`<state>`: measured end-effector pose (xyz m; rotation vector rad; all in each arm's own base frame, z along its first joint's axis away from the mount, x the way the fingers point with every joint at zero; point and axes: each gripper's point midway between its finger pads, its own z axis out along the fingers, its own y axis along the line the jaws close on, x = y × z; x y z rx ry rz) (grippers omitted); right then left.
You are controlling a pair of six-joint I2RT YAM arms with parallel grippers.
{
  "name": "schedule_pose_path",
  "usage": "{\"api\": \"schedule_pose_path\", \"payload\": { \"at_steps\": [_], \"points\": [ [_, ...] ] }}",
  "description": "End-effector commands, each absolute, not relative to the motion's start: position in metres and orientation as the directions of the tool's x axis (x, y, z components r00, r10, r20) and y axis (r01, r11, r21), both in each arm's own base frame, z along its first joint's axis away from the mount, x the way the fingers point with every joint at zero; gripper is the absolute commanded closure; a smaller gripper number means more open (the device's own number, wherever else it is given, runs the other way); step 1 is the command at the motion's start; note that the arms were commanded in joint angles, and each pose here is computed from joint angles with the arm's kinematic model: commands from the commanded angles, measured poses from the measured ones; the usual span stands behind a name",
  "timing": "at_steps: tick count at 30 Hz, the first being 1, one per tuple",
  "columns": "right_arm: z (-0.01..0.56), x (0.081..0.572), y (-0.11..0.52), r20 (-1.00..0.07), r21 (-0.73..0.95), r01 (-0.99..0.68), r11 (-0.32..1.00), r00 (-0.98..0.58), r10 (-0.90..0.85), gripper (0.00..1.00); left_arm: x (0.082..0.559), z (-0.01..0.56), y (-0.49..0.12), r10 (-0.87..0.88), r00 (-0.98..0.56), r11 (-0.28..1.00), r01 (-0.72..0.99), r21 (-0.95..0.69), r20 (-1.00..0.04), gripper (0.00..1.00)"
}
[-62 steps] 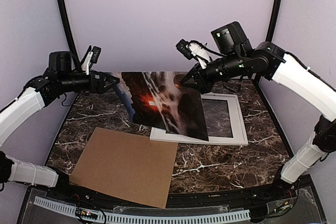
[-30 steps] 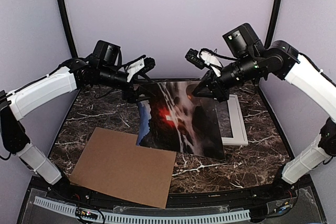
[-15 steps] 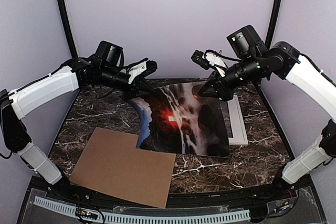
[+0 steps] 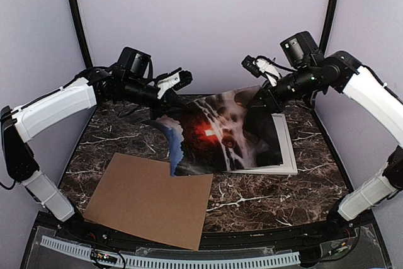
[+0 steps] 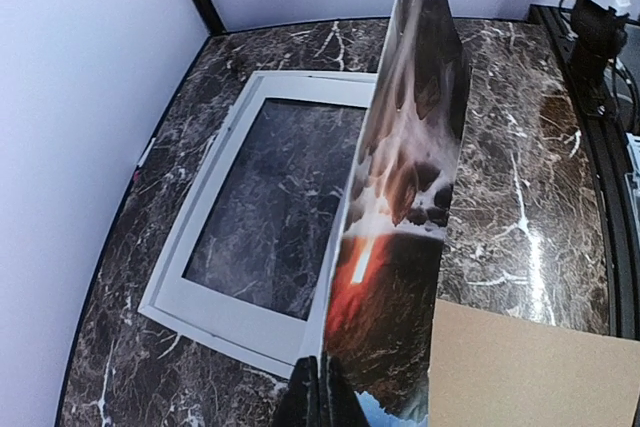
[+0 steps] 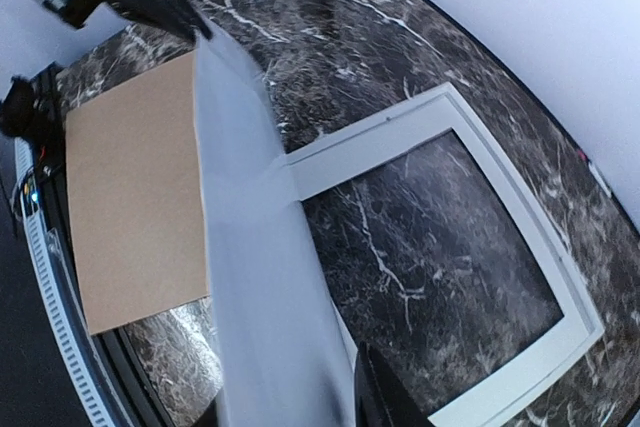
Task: Put the photo into the frame
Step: Pass from the right arm to the left, then turn over the photo.
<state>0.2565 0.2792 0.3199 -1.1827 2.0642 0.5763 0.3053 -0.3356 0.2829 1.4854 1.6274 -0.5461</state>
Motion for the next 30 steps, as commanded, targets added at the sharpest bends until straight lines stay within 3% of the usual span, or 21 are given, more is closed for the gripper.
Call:
{"api": "schedule_pose_path", "payload": {
  "at_steps": [1, 5, 10, 18, 24, 30],
  "points": [
    [0.333, 0.284, 0.249, -0.774, 0.047, -0.769, 0.638, -0.432, -0.464, 0.63, 0.331, 0.334, -0.333, 0.529, 0.061, 0.357, 0.889, 0.287, -0.846, 1.0],
    [0.341, 0.303, 0.219, -0.79, 0.055, -0.672, 0.739, -0.481, -0.379, 0.44, 0.358, 0.357, -0.325, 0.542, 0.054, 0.471, 0.807, 0.356, -0.838, 1.0],
    [0.344, 0.324, 0.174, -0.787, 0.096, -0.523, 0.847, -0.561, -0.257, 0.32, 0.385, 0.388, -0.332, 0.587, 0.119, 0.529, 0.693, 0.49, -0.801, 1.0],
    [0.31, 0.36, 0.079, -0.7, 0.16, -0.172, 0.972, -0.714, -0.011, 0.29, 0.42, 0.412, -0.362, 0.718, 0.192, 0.55, 0.434, 0.714, -0.669, 1.0],
    [0.3, 0.367, 0.018, -0.683, 0.201, 0.019, 0.979, -0.714, 0.154, 0.29, 0.41, 0.355, -0.403, 0.768, 0.226, 0.448, 0.478, 0.755, -0.599, 1.0],
    [0.291, 0.37, 0.018, -0.669, 0.251, 0.01, 0.968, -0.721, 0.181, 0.3, 0.378, 0.251, -0.433, 0.82, 0.156, 0.339, 0.642, 0.687, -0.551, 1.0]
  ]
}}
